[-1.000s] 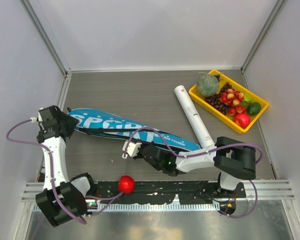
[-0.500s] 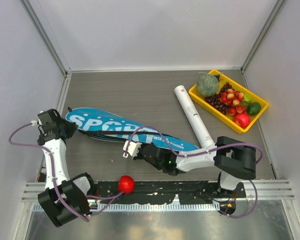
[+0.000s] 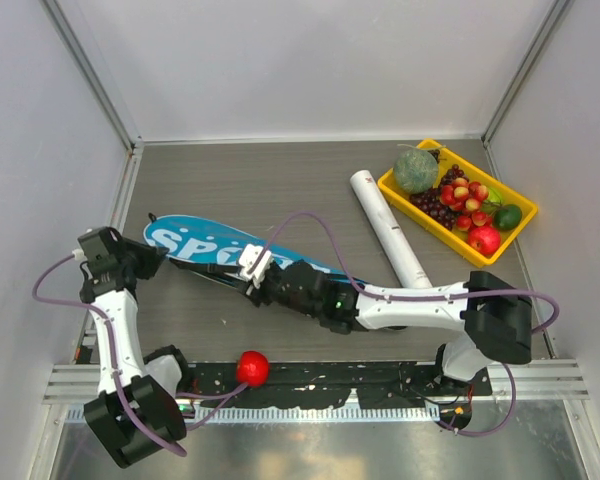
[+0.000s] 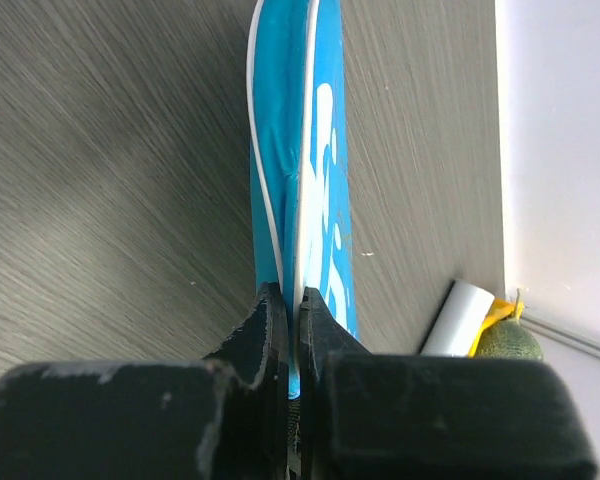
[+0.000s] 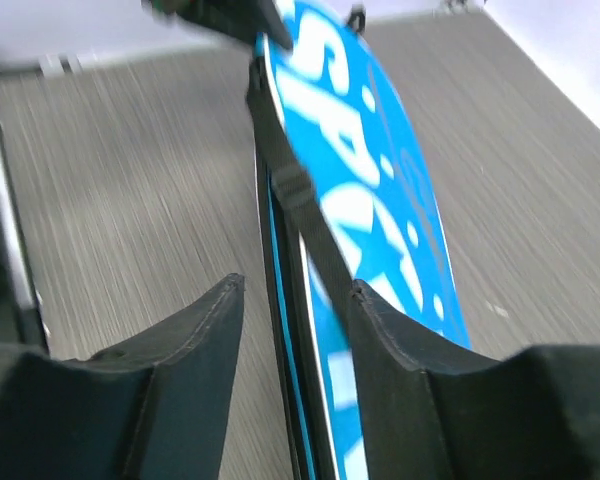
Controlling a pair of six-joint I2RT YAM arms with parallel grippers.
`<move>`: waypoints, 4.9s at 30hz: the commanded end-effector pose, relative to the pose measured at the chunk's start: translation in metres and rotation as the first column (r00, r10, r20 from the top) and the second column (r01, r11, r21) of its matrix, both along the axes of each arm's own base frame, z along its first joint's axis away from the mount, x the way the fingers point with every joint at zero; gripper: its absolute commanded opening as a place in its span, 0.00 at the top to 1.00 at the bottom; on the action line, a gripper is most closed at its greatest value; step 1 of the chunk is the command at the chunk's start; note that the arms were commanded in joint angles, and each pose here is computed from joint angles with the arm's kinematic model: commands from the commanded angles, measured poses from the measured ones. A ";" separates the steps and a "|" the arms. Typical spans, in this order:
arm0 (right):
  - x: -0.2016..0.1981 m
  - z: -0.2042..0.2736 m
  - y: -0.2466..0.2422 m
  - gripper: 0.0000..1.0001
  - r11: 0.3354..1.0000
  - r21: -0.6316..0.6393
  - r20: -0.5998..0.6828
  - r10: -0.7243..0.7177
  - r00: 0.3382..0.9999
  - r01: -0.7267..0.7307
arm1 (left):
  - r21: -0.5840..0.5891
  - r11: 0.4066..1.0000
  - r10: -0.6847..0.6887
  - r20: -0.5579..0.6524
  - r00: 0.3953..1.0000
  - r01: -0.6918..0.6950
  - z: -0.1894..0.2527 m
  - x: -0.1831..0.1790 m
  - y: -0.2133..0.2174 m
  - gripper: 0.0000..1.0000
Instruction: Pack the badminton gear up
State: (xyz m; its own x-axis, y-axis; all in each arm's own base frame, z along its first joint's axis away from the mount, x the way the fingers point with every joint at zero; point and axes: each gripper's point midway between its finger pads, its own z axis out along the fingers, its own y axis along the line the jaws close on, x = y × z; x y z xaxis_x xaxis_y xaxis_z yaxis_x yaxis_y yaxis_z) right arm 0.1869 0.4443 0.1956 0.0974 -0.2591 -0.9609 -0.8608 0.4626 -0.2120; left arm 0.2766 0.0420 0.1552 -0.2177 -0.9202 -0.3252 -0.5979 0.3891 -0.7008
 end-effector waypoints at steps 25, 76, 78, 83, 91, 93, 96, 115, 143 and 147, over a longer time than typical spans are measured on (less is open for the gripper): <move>0.042 0.036 0.131 0.66 0.943 0.288 -0.310 0.258 0.915 -0.168 | -0.237 0.970 0.020 -0.120 0.993 -0.049 0.013 -0.025 -0.032 1.00; 0.029 0.013 0.149 0.89 0.944 0.265 -0.382 0.289 0.878 -0.195 | -0.189 0.979 0.051 -0.121 0.991 -0.073 0.018 -0.029 -0.025 1.00; 0.027 0.011 0.149 0.85 0.944 0.261 -0.388 0.294 0.874 -0.201 | -0.190 0.979 0.053 -0.118 0.992 -0.075 0.019 -0.028 -0.025 1.00; 0.026 0.010 0.150 0.81 0.948 0.253 -0.385 0.283 0.878 -0.195 | -0.191 0.979 0.052 -0.119 0.992 -0.074 0.019 -0.028 -0.025 1.00; 0.028 0.004 0.150 0.81 0.957 0.225 -0.386 0.258 0.885 -0.182 | -0.193 0.978 0.052 -0.113 0.992 -0.073 0.022 -0.027 -0.025 1.00; 0.028 0.002 0.151 0.82 0.959 0.223 -0.390 0.253 0.885 -0.176 | -0.195 0.978 0.050 -0.112 0.992 -0.071 0.022 -0.027 -0.026 1.00; 0.029 0.005 0.149 0.95 0.961 0.228 -0.388 0.240 0.890 -0.160 | -0.184 0.980 0.056 -0.109 0.992 -0.075 0.022 -0.026 -0.024 1.00; 0.056 0.002 0.059 0.95 0.975 0.221 -0.376 0.062 0.925 0.024 | 0.021 0.989 0.148 -0.052 0.988 -0.147 0.061 -0.023 0.012 1.00; 0.071 -0.072 -0.171 0.95 0.881 0.044 -0.418 -0.412 0.809 0.471 | 0.267 0.964 -0.076 0.202 0.977 0.020 0.125 0.036 0.030 1.00; 0.067 -0.071 -0.197 0.95 0.846 0.036 -0.428 -0.469 0.773 0.533 | 0.247 0.965 -0.139 0.218 0.966 0.083 0.124 0.052 0.025 1.00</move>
